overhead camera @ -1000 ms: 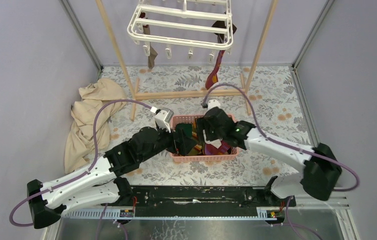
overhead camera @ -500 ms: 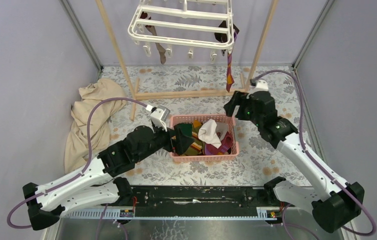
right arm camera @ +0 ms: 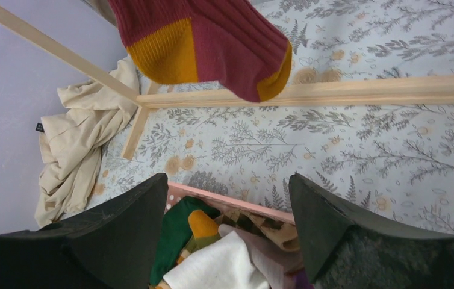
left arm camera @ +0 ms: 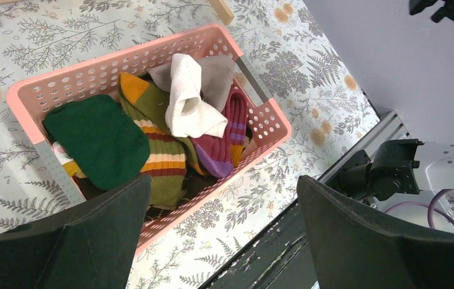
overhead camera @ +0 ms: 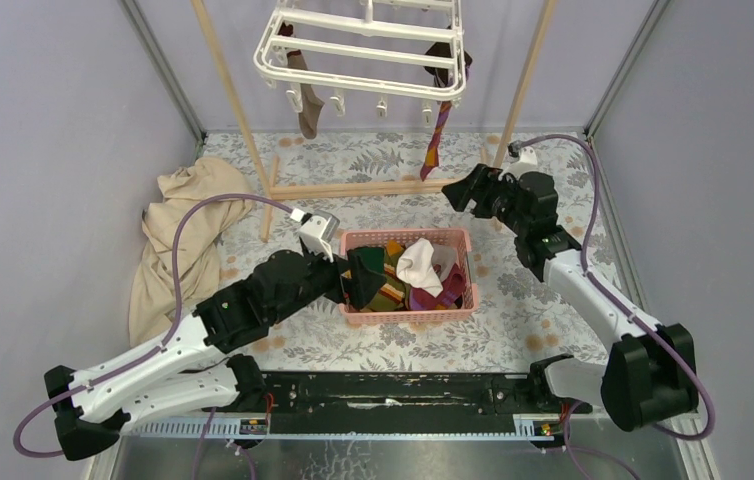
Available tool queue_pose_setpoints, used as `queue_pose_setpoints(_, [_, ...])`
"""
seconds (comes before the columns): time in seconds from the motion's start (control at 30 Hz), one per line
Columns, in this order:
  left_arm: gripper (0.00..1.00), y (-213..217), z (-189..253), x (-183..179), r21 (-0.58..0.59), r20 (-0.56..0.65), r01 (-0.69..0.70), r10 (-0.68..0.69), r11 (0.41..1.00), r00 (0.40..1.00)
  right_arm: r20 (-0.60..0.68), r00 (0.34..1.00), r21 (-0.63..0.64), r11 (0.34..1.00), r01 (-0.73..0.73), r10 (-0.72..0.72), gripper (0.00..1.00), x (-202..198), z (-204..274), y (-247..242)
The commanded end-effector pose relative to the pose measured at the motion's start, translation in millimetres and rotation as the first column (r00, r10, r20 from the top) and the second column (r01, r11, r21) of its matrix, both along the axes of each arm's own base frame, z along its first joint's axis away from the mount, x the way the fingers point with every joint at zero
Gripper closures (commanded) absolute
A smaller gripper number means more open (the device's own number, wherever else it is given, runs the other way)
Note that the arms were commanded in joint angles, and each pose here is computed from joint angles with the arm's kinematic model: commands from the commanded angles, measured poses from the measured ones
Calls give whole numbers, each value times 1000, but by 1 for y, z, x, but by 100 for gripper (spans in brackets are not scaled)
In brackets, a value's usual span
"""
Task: Remove the socks clipped to the hanger
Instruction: Remove the sock from the hanger.
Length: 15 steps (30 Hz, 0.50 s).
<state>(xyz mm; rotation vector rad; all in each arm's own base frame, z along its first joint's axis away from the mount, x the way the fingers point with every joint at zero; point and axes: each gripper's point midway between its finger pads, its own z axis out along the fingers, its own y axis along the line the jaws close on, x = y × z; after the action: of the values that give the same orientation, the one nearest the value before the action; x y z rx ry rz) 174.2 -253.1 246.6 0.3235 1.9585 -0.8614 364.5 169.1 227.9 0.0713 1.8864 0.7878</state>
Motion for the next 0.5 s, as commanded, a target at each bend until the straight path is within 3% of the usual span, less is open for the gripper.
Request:
queue_pose_setpoints(0.0, [1, 2, 21, 3, -21, 34, -17, 18, 1000, 999, 223, 974, 38, 999, -37, 28, 20, 24, 54, 11])
queue_pose_setpoints(0.27, [1, 5, 14, 1, -31, 7, -30, 30, 999, 1000, 272, 961, -14, 998, -53, 55, 19, 47, 56, 34])
queue_pose_setpoints(0.47, [1, 4, 14, 0, -33, -10, -30, 29, 999, 1000, 246, 961, -130, 978, 166, -130, 19, 76, 44, 25])
